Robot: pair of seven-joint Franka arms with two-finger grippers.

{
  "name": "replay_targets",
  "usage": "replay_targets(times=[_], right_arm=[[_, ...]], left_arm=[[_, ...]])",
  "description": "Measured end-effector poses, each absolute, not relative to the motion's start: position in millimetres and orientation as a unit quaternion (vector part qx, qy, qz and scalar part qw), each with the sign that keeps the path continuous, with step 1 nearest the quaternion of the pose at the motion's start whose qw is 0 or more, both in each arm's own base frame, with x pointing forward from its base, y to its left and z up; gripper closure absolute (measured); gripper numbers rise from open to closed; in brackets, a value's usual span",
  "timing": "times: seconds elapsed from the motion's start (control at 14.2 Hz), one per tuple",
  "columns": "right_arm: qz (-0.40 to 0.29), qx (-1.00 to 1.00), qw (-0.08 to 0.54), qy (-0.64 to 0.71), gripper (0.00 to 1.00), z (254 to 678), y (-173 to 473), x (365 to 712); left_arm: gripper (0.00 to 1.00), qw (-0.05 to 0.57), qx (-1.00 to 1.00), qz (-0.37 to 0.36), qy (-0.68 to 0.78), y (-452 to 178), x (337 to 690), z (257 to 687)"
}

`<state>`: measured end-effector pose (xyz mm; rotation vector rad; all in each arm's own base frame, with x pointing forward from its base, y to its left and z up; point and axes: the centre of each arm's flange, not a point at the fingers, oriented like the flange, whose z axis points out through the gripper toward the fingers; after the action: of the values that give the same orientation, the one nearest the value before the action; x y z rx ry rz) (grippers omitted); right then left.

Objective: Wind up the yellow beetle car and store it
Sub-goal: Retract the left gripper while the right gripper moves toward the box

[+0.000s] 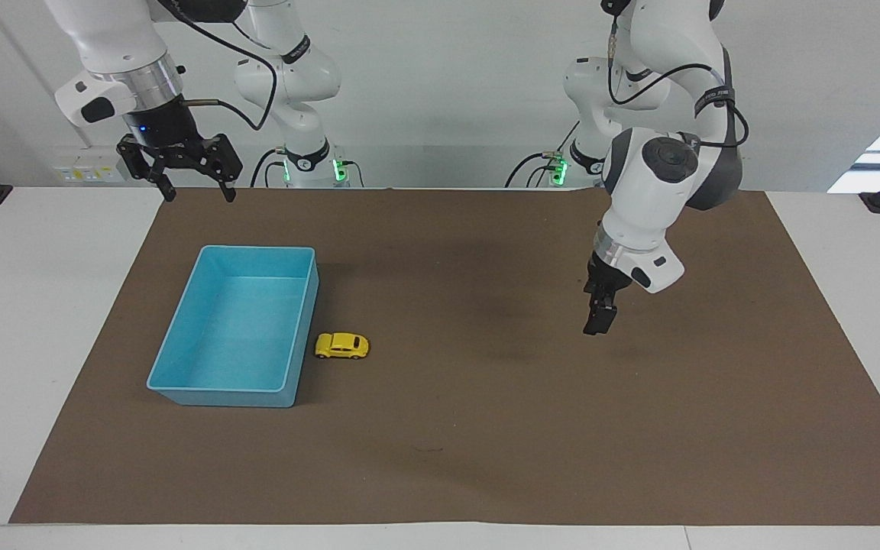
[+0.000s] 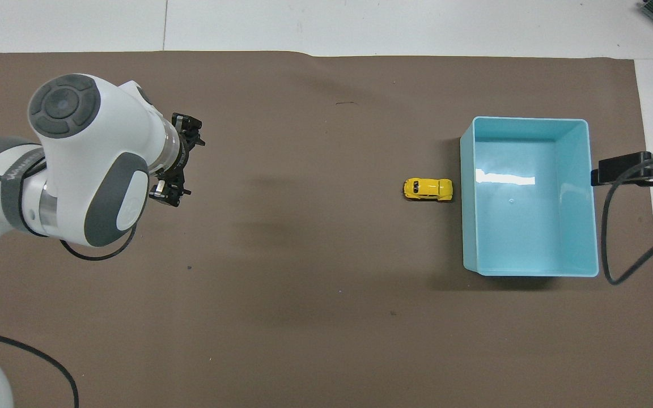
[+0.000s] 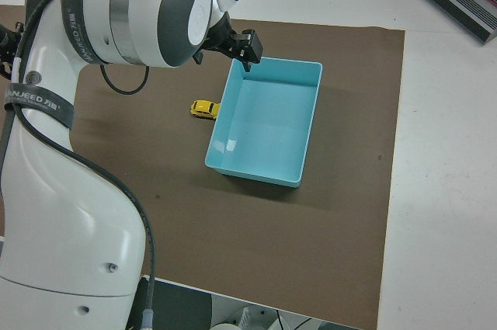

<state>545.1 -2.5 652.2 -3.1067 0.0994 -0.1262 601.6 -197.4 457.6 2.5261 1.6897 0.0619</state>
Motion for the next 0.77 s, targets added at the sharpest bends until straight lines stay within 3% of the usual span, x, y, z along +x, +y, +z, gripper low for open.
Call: replay_targets(times=[0.35, 0.77], right_arm=[[-0.040, -0.999, 0.016, 0.026, 0.00, 652, 4, 545], [-0.040, -0.999, 0.034, 0.012, 0.00, 652, 13, 545]], left_arm=[[0.00, 0.052, 0.917, 0.040, 0.395, -175, 598, 486], [0.00, 0.018, 0.984, 0.006, 0.180, -135, 585, 502]])
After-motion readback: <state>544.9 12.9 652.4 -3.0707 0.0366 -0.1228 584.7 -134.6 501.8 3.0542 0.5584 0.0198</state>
